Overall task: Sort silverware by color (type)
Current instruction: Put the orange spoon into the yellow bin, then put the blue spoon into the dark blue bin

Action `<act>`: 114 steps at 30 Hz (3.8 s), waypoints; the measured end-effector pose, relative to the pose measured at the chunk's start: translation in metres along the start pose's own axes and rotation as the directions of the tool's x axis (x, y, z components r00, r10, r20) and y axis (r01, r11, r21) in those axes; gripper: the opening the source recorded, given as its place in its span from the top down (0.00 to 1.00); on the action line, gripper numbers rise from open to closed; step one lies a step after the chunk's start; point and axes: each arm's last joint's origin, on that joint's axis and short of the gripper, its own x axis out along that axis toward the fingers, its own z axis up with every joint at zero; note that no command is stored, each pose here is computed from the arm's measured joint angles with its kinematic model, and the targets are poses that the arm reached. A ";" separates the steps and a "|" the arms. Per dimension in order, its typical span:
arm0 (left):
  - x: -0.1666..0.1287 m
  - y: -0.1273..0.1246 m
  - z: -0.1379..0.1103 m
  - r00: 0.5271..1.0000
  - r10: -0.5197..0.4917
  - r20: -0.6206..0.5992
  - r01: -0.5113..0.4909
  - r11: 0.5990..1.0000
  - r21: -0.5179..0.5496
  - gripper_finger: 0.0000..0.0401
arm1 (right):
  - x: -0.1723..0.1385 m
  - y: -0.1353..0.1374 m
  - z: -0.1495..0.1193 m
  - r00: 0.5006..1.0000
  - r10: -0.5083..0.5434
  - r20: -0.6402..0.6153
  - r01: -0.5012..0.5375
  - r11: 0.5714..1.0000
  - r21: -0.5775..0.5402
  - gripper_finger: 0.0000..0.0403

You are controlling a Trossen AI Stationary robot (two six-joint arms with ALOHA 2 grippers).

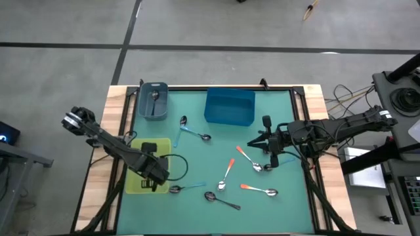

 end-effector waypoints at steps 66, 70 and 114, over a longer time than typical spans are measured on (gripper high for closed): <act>0.023 0.005 -0.018 0.989 -0.143 -0.026 0.134 0.966 -0.222 1.00 | 0.000 -0.004 -0.003 0.996 -0.079 -0.043 0.079 0.997 0.002 0.97; -0.007 0.002 0.001 0.985 -0.100 0.138 0.124 0.976 -0.180 1.00 | 0.001 -0.005 -0.001 0.996 -0.089 -0.022 0.090 0.996 0.026 0.97; 0.043 0.170 0.132 0.872 -0.040 0.487 -0.005 0.996 0.092 1.00 | 0.003 -0.015 -0.004 0.947 -0.304 -0.102 0.318 0.934 0.166 0.97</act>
